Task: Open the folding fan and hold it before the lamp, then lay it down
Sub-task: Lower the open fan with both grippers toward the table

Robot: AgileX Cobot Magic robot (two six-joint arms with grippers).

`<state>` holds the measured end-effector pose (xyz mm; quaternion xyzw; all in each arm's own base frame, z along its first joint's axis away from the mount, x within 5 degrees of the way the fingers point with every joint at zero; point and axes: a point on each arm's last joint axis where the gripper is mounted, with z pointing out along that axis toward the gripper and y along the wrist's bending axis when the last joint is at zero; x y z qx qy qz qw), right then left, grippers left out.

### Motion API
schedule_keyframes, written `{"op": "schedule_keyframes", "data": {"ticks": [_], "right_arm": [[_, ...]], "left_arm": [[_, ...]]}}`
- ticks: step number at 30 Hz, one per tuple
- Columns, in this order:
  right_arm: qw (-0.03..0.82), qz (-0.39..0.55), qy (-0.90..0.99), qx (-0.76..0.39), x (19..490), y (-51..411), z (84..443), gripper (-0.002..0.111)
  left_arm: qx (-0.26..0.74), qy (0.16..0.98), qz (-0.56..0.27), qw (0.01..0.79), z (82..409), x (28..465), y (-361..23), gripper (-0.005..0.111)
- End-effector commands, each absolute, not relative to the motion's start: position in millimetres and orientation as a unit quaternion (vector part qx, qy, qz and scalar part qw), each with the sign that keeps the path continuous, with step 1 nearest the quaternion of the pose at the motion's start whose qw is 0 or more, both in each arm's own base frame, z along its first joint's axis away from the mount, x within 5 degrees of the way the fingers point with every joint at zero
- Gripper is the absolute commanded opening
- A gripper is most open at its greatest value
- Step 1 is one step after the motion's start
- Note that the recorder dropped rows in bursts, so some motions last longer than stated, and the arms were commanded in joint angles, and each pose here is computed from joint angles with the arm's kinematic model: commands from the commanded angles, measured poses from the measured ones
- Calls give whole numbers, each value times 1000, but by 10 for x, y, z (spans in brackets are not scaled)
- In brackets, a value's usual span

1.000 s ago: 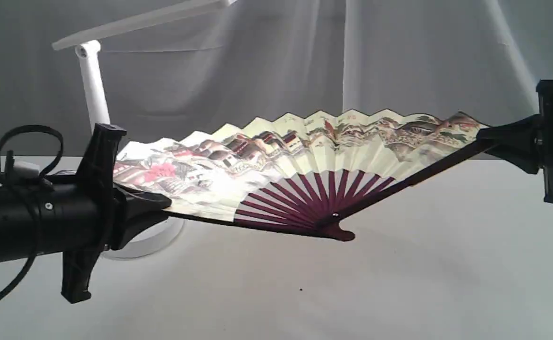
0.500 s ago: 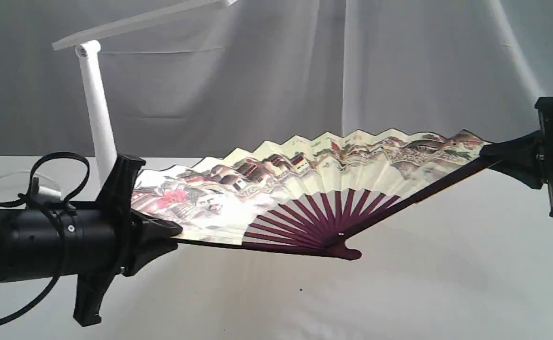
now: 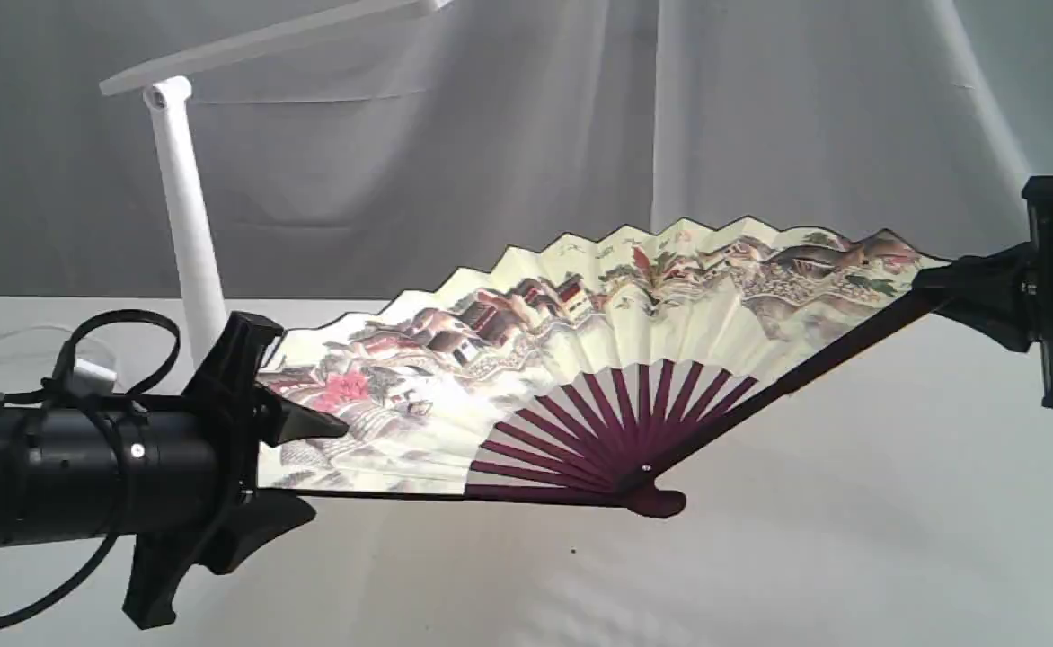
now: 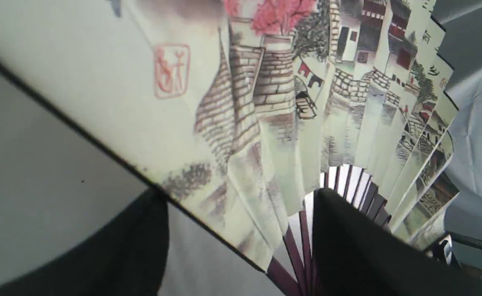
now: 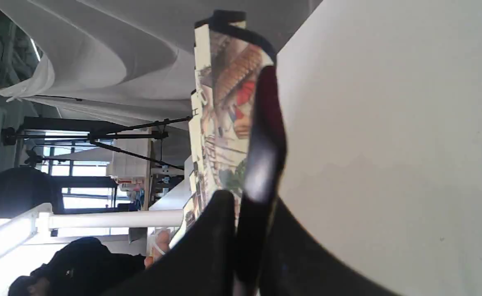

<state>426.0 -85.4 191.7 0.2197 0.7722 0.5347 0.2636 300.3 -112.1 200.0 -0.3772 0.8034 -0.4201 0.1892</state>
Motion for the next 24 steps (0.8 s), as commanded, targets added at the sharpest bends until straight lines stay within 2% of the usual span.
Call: {"op": "schedule_keyframes", "data": {"ticks": [1,7,15,24], "right_arm": [[263,523,787,196,4217,-842,1938,0],[269,527,781,202,4229,-847,1951,0],[267,524,783,203,4221,-839,1928,0],[246,478,814,219,4110,-839,1666,0]], "left_arm": [[-374,806,-417,193,2001,2991,-1124,55],[-346,826,-400,194,1966,2961,-1121,65],[-362,833,-376,186,1823,2867,-1067,65],[-346,837,-382,183,1831,2858,-1087,65]]}}
